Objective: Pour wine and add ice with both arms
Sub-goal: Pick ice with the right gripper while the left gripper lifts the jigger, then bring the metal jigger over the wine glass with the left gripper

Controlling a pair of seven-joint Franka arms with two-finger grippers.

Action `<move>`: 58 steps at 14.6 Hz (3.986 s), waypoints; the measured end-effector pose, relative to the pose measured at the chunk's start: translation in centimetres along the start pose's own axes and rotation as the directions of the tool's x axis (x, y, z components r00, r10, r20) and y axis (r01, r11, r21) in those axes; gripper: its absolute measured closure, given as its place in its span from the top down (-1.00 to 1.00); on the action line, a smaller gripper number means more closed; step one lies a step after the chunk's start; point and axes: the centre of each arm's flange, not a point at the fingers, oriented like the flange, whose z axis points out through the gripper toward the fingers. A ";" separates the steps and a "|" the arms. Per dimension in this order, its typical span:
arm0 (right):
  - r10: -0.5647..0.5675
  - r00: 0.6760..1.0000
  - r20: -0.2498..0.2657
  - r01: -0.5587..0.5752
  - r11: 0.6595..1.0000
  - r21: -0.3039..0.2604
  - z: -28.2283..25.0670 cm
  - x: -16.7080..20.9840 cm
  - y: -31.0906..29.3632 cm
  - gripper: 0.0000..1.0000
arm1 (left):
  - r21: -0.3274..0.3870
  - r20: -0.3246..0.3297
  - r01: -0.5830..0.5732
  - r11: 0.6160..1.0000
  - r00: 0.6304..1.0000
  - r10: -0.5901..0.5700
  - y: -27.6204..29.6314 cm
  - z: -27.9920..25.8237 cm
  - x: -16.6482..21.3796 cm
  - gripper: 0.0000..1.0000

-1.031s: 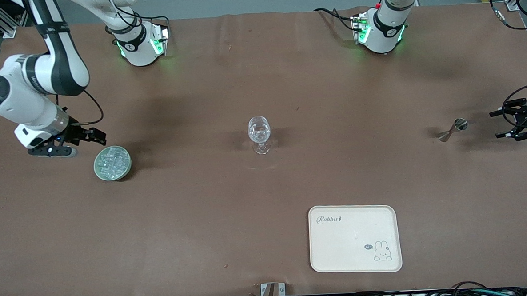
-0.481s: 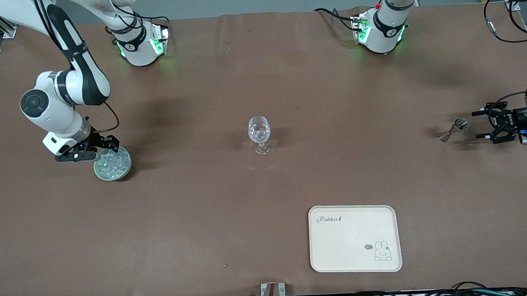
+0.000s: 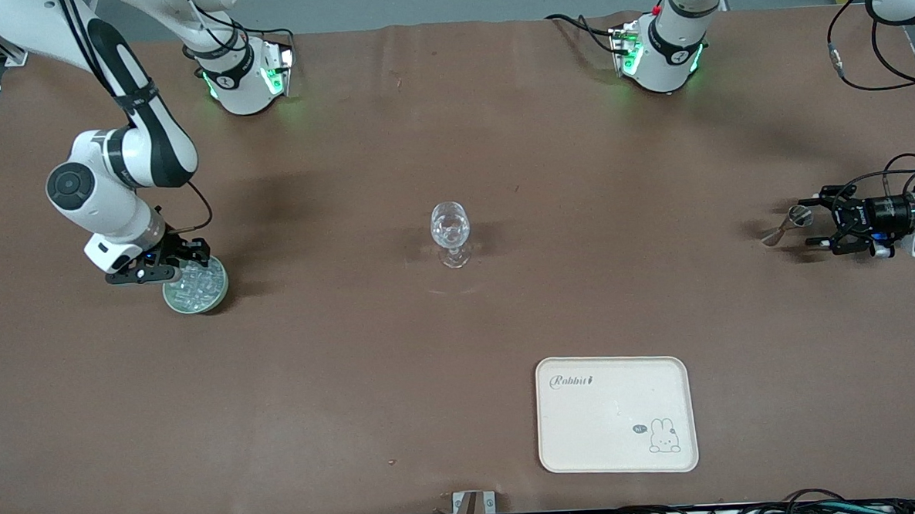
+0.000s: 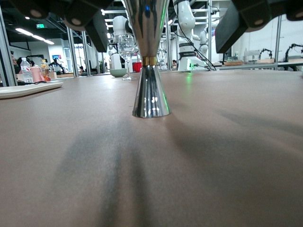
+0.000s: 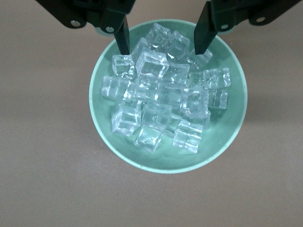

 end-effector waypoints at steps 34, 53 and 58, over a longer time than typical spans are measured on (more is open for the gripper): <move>0.151 0.988 0.039 -0.150 0.989 -0.006 -30.5 6.1 4.3 -0.50 | -0.071 0.162 -0.011 0.997 0.987 0.022 2.6 2.0 -3.1 -0.57; 0.203 0.979 0.016 -0.204 0.978 0.054 -41.9 4.8 6.2 -0.50 | 0.319 0.016 -0.097 0.943 0.995 0.097 15.0 30.0 -34.8 -0.57; 0.203 0.979 0.016 -0.203 0.978 0.055 -41.9 4.8 6.2 -0.50 | 0.342 -0.076 -0.059 0.938 0.993 0.090 15.9 40.2 -39.1 -0.57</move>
